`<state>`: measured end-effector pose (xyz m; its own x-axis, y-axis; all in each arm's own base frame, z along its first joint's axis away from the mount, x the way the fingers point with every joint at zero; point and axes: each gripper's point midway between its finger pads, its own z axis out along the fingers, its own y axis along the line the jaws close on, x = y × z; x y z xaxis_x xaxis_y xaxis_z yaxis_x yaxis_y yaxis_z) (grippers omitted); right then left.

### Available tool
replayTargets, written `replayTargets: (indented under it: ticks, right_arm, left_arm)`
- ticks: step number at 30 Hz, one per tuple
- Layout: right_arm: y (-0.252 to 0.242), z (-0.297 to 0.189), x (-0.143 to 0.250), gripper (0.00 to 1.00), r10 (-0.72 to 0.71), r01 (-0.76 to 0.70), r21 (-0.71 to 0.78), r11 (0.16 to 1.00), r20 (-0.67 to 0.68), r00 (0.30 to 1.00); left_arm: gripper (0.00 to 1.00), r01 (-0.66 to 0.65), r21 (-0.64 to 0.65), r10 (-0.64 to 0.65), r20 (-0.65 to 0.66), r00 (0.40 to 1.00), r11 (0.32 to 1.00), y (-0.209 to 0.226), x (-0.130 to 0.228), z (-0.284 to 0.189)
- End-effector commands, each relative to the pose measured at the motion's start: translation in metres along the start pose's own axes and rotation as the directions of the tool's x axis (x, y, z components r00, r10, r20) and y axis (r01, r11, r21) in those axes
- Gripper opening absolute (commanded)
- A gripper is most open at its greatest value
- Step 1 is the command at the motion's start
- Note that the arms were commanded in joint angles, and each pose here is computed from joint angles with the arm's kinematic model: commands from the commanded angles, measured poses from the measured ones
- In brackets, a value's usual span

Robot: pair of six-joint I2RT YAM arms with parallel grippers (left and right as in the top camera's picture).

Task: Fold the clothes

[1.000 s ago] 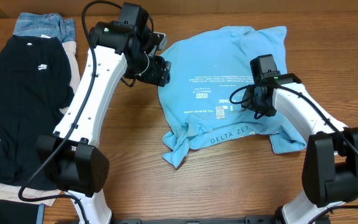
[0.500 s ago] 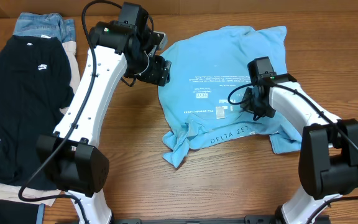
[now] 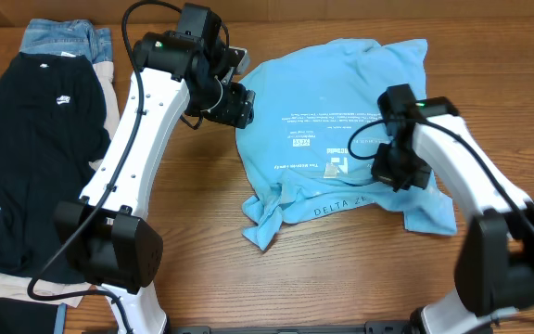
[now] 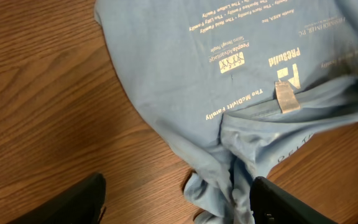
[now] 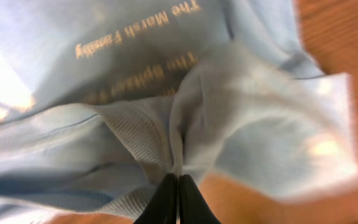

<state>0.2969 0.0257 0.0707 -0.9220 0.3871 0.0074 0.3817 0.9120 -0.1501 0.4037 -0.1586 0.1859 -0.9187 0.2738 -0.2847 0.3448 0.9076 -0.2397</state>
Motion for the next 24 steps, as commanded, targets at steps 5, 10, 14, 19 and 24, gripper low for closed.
replayTargets:
  ticks: [5, 10, 14, 19, 24]
  right_arm:
    - [-0.015, -0.050, 0.045, 0.04, -0.026, 0.021, -0.078, 0.997, -0.063, 0.998]
    - [-0.018, -0.025, 0.069, 0.04, -0.032, 0.022, -0.065, 0.998, -0.155, 0.987]
    - [-0.022, 0.005, 0.096, 0.04, -0.032, 0.018, -0.057, 0.998, -0.246, 0.969]
    - [-0.006, 0.019, 0.111, 0.04, -0.042, -0.005, -0.162, 0.987, -0.282, 0.958]
    - [0.016, -0.008, 0.092, 0.08, -0.053, -0.001, -0.304, 0.953, -0.169, 0.984]
  left_arm:
    - [0.78, 0.013, -0.031, -0.013, -0.007, 1.000, 0.999, 0.006, -0.001, 0.005]
    - [0.78, 0.013, -0.032, -0.013, -0.009, 1.000, 0.999, 0.006, -0.001, 0.005]
    - [0.78, 0.012, -0.032, -0.012, -0.008, 1.000, 0.999, 0.006, -0.001, 0.005]
    - [0.78, 0.012, -0.032, -0.012, -0.008, 1.000, 0.999, 0.006, -0.001, 0.005]
    - [0.78, 0.010, -0.047, -0.010, 0.003, 1.000, 0.999, 0.009, -0.004, 0.004]
